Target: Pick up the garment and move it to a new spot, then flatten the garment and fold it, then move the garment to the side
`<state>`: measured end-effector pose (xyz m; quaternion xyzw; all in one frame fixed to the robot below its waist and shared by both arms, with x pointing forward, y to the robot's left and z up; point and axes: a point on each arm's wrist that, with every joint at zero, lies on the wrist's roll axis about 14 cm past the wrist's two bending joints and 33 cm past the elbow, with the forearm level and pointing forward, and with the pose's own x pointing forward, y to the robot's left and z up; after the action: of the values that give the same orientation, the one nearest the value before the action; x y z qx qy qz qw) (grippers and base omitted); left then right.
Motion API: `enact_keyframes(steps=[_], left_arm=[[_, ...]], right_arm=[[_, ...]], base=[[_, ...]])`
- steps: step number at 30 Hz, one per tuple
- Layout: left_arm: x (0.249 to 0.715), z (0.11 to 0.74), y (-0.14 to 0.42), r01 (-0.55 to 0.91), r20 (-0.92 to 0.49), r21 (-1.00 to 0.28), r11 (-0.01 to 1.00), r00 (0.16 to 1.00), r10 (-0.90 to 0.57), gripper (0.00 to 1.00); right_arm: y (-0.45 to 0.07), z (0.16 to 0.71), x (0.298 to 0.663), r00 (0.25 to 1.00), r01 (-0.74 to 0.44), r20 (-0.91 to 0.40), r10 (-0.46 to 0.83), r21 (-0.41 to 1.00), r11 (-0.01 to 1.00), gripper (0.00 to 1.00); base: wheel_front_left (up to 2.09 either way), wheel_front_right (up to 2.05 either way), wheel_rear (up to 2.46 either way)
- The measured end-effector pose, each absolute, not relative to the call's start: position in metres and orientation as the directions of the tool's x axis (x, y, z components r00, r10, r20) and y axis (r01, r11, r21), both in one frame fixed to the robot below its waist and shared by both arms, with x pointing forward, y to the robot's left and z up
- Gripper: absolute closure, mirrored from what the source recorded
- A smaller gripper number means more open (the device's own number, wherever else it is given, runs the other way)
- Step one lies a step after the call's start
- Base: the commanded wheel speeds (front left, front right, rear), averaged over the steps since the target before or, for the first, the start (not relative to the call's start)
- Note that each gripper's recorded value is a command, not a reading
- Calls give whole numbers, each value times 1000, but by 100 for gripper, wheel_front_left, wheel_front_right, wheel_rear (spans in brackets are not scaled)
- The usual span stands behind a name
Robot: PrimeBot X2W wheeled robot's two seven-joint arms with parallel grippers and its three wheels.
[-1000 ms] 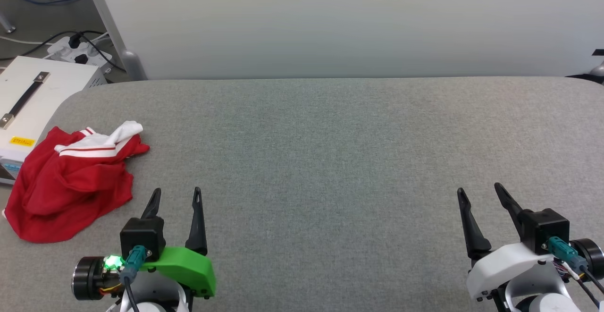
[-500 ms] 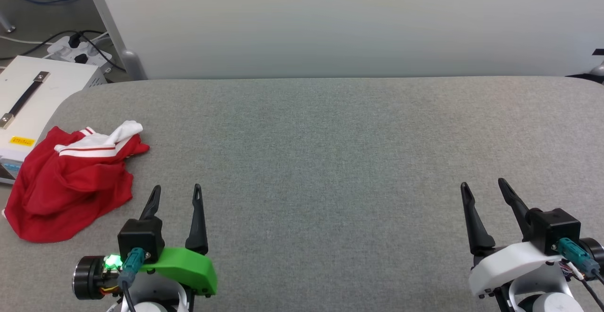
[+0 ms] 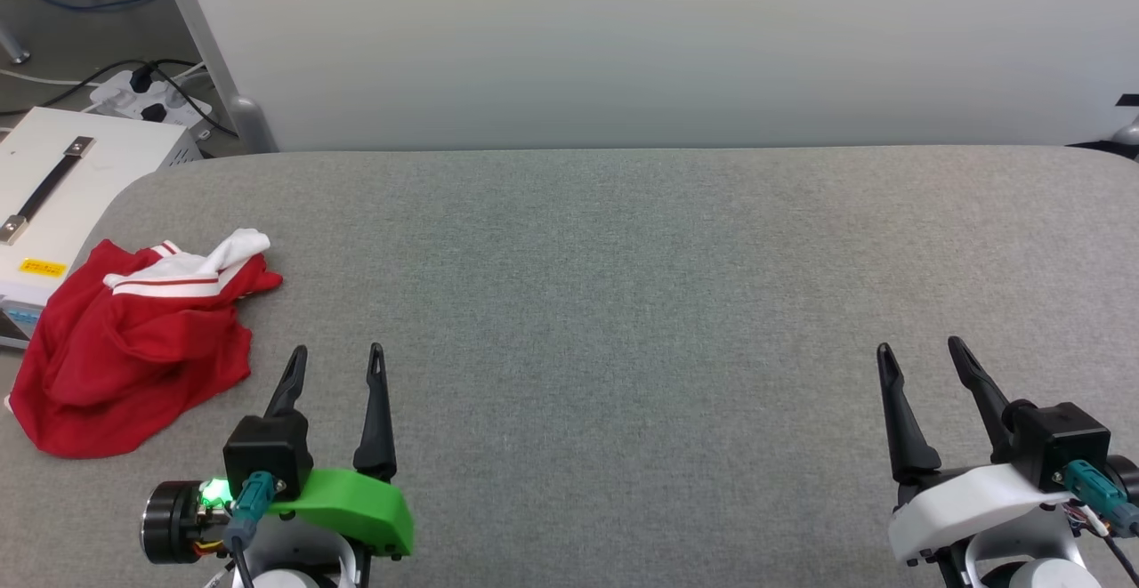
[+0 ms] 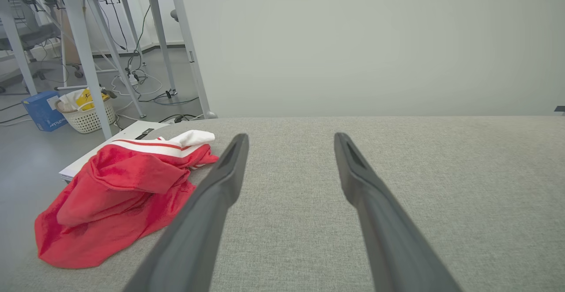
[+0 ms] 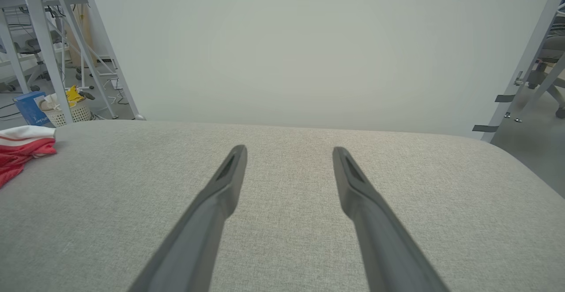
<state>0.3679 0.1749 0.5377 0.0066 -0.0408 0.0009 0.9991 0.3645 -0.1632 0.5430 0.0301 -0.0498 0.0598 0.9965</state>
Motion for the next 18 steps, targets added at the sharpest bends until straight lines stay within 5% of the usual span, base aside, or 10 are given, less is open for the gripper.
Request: enact_keyframes(steps=[18], left_arm=[[368,541,173,-1,113,1,1000,994,1,0]], right_arm=[[-163,551,362,982,-126,149,115,67,990,0]], base=[[0,0,0]])
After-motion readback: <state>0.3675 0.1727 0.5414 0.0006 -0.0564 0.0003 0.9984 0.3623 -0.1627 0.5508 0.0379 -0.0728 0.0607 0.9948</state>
